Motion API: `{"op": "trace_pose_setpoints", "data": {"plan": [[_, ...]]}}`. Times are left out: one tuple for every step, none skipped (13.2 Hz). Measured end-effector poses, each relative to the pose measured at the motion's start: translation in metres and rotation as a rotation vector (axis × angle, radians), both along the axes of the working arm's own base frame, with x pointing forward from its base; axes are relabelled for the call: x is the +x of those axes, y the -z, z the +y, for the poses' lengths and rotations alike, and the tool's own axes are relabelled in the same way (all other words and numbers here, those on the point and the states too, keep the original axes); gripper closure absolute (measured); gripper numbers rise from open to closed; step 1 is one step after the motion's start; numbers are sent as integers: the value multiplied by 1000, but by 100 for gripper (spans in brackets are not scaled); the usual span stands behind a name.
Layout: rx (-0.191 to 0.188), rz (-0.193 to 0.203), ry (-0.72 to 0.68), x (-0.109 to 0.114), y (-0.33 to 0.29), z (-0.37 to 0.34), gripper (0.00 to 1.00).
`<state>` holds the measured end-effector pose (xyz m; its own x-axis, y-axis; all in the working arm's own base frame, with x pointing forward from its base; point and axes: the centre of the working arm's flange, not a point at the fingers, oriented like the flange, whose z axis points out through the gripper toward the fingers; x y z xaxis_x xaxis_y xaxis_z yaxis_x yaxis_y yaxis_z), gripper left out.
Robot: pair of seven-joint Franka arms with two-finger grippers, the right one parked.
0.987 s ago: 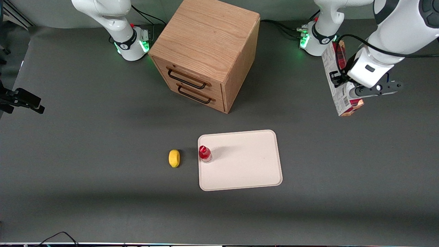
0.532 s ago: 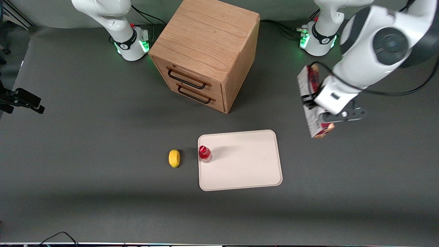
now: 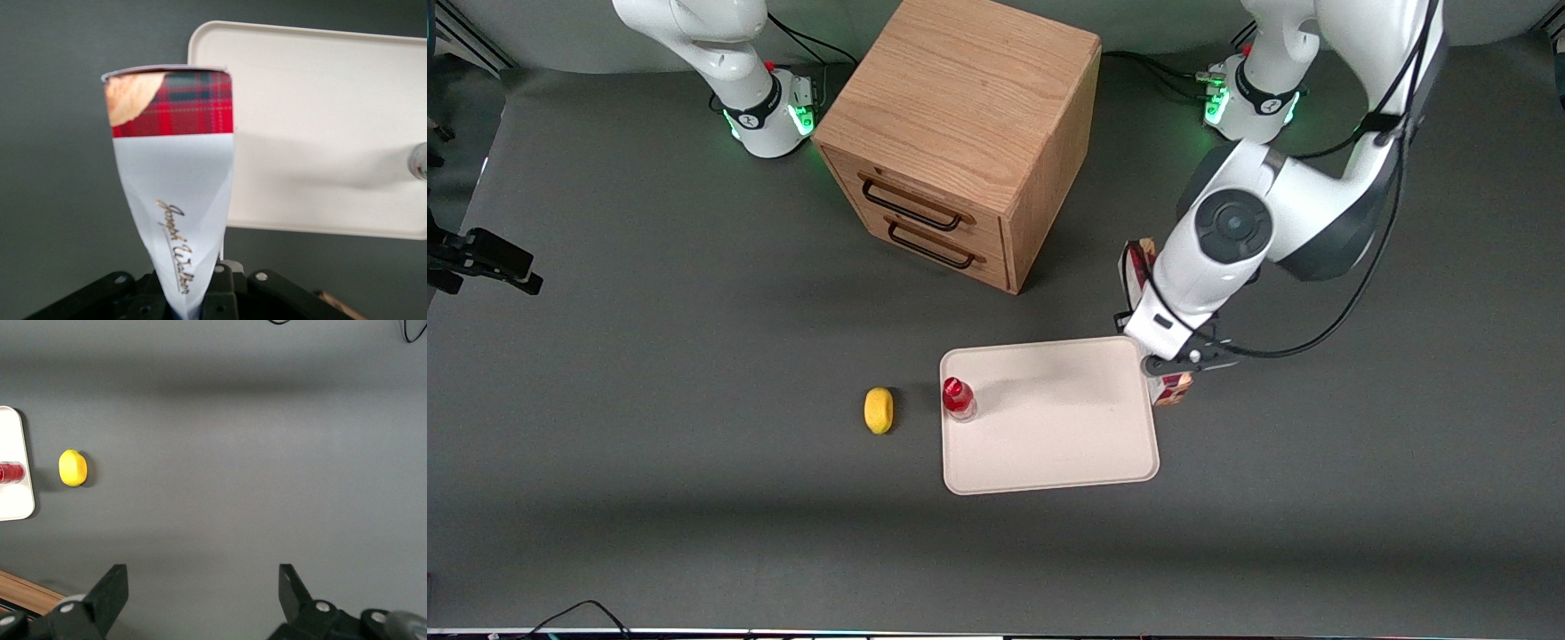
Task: Place red cookie box on tray
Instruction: 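Carry the upright cookie box over the white tray with the left gripper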
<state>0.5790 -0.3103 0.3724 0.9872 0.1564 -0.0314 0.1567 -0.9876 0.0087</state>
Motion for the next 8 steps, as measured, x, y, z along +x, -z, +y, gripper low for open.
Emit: {"op": "trace_pose_setpoints", "data": {"plan": [[0, -10, 8, 5, 21, -5, 88], [4, -16, 12, 9, 42, -8, 88], [6, -11, 9, 15, 62, -11, 88], [2, -4, 3, 22, 79, -12, 88], [-6, 0, -3, 30, 91, -13, 88], [-17, -1, -8, 35, 101, -14, 88], [-30, -5, -10, 39, 109, -15, 88], [-37, -6, -11, 41, 118, -16, 88]]}}
